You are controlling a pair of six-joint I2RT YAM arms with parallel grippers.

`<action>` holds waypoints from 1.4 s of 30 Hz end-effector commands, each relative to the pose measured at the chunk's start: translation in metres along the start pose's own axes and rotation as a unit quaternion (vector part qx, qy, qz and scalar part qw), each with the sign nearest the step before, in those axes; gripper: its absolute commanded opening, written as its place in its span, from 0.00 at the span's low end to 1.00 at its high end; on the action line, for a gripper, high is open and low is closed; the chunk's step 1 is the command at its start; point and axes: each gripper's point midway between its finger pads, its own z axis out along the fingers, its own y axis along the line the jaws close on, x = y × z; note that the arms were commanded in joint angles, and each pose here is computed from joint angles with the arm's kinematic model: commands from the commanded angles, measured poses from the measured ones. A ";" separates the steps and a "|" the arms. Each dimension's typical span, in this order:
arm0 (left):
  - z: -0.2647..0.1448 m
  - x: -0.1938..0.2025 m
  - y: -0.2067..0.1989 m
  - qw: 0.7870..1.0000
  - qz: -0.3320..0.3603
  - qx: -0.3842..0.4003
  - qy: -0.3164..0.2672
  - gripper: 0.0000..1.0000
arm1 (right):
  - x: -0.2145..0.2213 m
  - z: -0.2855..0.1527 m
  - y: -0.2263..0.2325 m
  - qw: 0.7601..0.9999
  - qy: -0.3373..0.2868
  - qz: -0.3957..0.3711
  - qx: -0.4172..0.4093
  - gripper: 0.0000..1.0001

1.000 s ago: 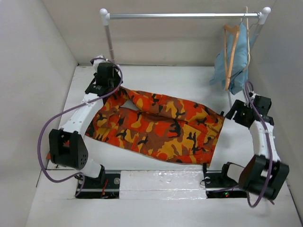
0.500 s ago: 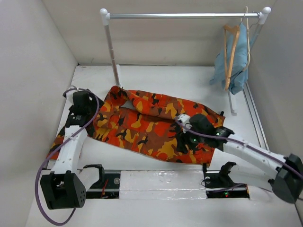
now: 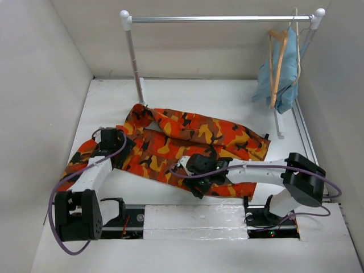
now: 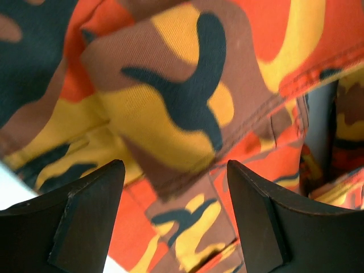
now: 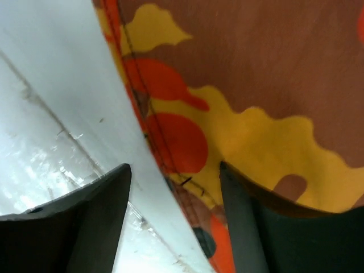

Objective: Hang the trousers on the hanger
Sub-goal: Flatten out the trousers at the center of the board.

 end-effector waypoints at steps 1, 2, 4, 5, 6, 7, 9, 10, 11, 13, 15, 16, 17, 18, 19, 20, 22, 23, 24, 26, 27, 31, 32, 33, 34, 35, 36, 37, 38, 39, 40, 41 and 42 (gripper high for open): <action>0.013 -0.015 -0.023 0.999 -0.013 0.034 -0.023 0.68 | -0.031 0.004 -0.021 0.996 -0.042 0.006 0.078 0.58; 0.015 -0.016 -0.024 0.999 -0.014 0.035 -0.024 0.67 | -0.030 0.006 -0.025 0.995 -0.042 0.015 0.089 0.52; 0.019 -0.024 -0.034 0.998 -0.014 0.047 -0.033 0.62 | -0.028 0.009 -0.028 0.994 -0.047 0.028 0.100 0.16; 0.024 -0.023 -0.033 0.999 -0.015 0.042 -0.029 0.57 | -0.022 0.010 -0.028 0.994 -0.039 0.027 0.103 0.08; 0.026 -0.029 -0.031 0.998 -0.017 0.031 -0.043 0.52 | -0.018 0.009 -0.029 0.993 -0.035 0.028 0.106 0.03; 0.027 -0.034 -0.035 0.998 -0.016 0.033 -0.049 0.48 | -0.012 0.008 -0.026 0.994 -0.029 0.021 0.107 0.00; 0.031 -0.041 -0.036 0.998 -0.010 0.020 -0.055 0.25 | 0.007 0.004 -0.021 0.995 -0.014 0.013 0.101 0.00; 0.030 -0.044 -0.038 0.998 -0.007 0.018 -0.057 0.16 | 0.017 0.001 -0.016 0.996 -0.004 0.010 0.094 0.00; 0.029 -0.049 -0.040 0.998 0.000 0.015 -0.064 0.01 | 0.023 -0.007 -0.006 0.997 -0.008 0.003 0.077 0.00; 0.016 -0.067 -0.057 0.997 0.013 0.021 -0.080 0.00 | 0.052 -0.013 -0.003 0.997 0.022 0.005 0.071 0.00; -0.007 -0.091 -0.079 0.992 0.036 0.043 -0.111 0.00 | 0.063 -0.028 0.005 0.999 0.021 0.008 0.049 0.00; -0.016 -0.101 -0.088 0.990 0.047 0.049 -0.123 0.00 | 0.076 -0.031 0.006 0.998 0.032 0.016 0.042 0.00; -0.028 -0.113 -0.096 0.987 0.055 0.053 -0.141 0.00 | 0.080 -0.035 0.009 0.999 0.033 0.023 0.031 0.00; -0.037 -0.122 -0.104 0.985 0.066 0.056 -0.151 0.00 | 0.080 -0.042 0.012 0.999 0.022 0.028 0.020 0.00; -0.055 -0.138 -0.118 0.980 0.090 0.060 -0.167 0.00 | 0.088 -0.045 0.012 0.999 0.032 0.031 0.016 0.00; -0.061 -0.149 -0.120 0.978 0.100 0.043 -0.179 0.00 | 0.090 -0.049 0.013 0.999 0.031 0.040 0.014 0.00; -0.087 -0.178 -0.132 0.968 0.132 0.022 -0.215 0.00 | 0.091 -0.056 0.012 0.998 0.026 0.047 0.015 0.00; -0.088 -0.194 -0.123 0.961 0.136 -0.023 -0.238 0.00 | 0.089 -0.058 0.010 0.998 0.022 0.047 0.020 0.00; -0.105 -0.210 -0.131 0.952 0.143 -0.042 -0.267 0.00 | 0.086 -0.061 0.009 0.998 0.016 0.049 0.024 0.00; -0.115 -0.236 -0.124 0.922 0.170 -0.131 -0.322 0.00 | 0.070 -0.070 0.009 0.998 -0.010 0.049 0.029 0.00; -0.127 -0.249 -0.139 0.912 0.172 -0.128 -0.350 0.00 | 0.063 -0.072 0.010 0.998 -0.021 0.048 0.028 0.00; -0.105 -0.268 -0.142 0.890 0.190 -0.148 -0.386 0.00 | 0.024 -0.086 0.015 0.996 -0.078 0.040 0.020 0.00; -0.097 -0.266 -0.143 0.892 0.195 -0.147 -0.379 0.00 | 0.024 -0.086 0.014 0.996 -0.078 0.040 0.023 0.00; -0.091 -0.265 -0.142 0.893 0.198 -0.153 -0.374 0.03 | 0.017 -0.090 0.012 0.995 -0.088 0.046 0.026 0.00; -0.083 -0.263 -0.139 0.894 0.201 -0.160 -0.367 0.13 | 0.016 -0.091 0.008 0.995 -0.086 0.050 0.032 0.01; -0.065 -0.259 -0.134 0.897 0.210 -0.169 -0.350 0.54 | 0.016 -0.093 0.003 0.993 -0.088 0.060 0.043 0.07; -0.057 -0.254 -0.125 0.905 0.205 -0.179 -0.327 0.75 | 0.017 -0.096 -0.008 0.992 -0.087 0.076 0.059 0.16; -0.052 -0.255 -0.113 0.912 0.185 -0.193 -0.312 0.88 | 0.019 -0.097 -0.016 0.989 -0.089 0.092 0.072 0.38; -0.045 -0.252 -0.103 0.917 0.166 -0.208 -0.297 0.99 | 0.020 -0.099 -0.026 0.987 -0.091 0.105 0.085 0.48; -0.045 -0.247 -0.095 0.923 0.155 -0.212 -0.280 0.99 | 0.019 -0.106 -0.035 0.983 -0.103 0.119 0.090 0.56; -0.044 -0.242 -0.095 0.930 0.136 -0.200 -0.277 0.99 | 0.018 -0.110 -0.055 0.977 -0.110 0.148 0.109 0.65; -0.058 -0.239 -0.103 0.937 0.128 -0.165 -0.281 0.99 | 0.018 -0.114 -0.066 0.973 -0.118 0.162 0.117 0.68; -0.053 -0.230 -0.100 0.941 0.124 -0.143 -0.280 0.99 | 0.016 -0.119 -0.077 0.966 -0.132 0.180 0.127 0.70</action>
